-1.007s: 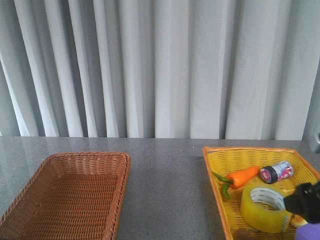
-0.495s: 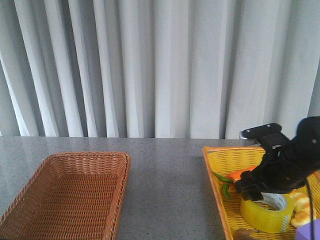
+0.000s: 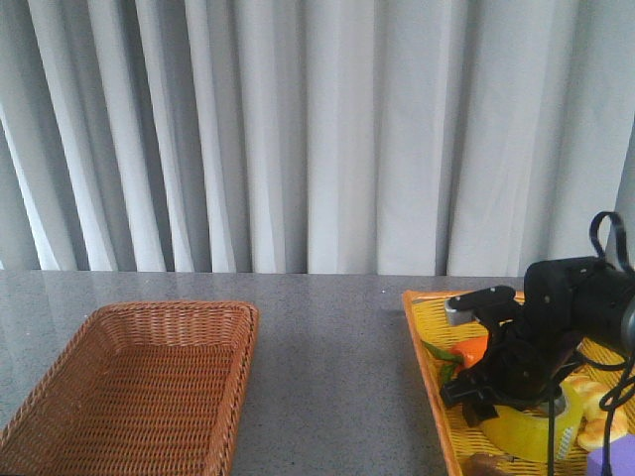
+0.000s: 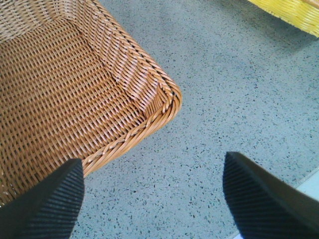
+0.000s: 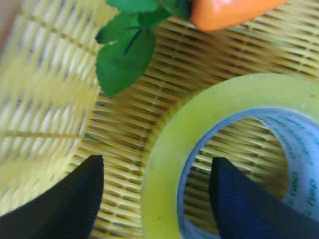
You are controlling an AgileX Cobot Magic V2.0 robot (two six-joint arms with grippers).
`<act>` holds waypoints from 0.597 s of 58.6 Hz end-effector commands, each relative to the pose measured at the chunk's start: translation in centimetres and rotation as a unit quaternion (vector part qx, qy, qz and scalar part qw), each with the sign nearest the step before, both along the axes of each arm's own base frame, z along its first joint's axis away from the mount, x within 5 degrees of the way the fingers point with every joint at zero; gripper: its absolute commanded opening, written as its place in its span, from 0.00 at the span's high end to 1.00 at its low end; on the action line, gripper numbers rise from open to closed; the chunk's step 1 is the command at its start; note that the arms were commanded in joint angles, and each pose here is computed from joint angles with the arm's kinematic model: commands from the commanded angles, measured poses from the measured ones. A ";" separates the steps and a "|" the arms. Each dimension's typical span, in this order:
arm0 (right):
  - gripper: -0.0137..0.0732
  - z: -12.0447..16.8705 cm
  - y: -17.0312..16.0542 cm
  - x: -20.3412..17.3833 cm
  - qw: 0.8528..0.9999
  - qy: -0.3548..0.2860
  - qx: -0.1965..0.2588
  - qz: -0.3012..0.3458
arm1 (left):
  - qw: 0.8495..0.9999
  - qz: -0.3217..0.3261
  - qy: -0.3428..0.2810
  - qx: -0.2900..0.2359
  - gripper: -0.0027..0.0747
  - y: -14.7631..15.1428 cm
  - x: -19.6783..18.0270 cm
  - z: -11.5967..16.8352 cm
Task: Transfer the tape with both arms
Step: 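Close the right gripper on the tape roll's rim and lift it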
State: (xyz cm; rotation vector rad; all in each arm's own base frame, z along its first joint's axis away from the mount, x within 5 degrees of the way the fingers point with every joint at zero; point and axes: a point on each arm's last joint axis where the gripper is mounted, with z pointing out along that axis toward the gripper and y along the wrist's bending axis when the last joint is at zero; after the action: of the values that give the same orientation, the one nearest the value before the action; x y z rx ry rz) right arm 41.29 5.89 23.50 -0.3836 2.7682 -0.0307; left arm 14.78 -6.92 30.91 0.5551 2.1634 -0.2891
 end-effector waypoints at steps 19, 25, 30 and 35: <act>0.65 2.3 -0.1 0.2 0.999 -0.041 -0.003 0.002 | 0.999 0.004 -0.042 -0.026 0.24 -0.2 0.3 1.5; 0.65 3.0 -0.2 -0.1 0.999 -0.045 -0.005 0.005 | 0.999 0.004 -0.042 -0.026 0.24 -0.2 0.3 1.5; 0.65 4.1 -0.3 -0.5 0.998 -0.057 -0.006 0.007 | 0.999 0.004 -0.042 -0.026 0.24 -0.2 0.3 1.5; 0.65 5.7 -0.5 -1.2 0.997 -0.076 -0.012 0.008 | 0.999 0.004 -0.042 -0.026 0.24 -0.2 0.3 1.5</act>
State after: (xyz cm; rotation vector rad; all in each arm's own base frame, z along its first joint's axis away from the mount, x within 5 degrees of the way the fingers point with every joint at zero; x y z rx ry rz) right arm 41.00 5.76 23.85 -0.3859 2.7858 -0.0451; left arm 14.78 -6.92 30.91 0.5551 2.1634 -0.2891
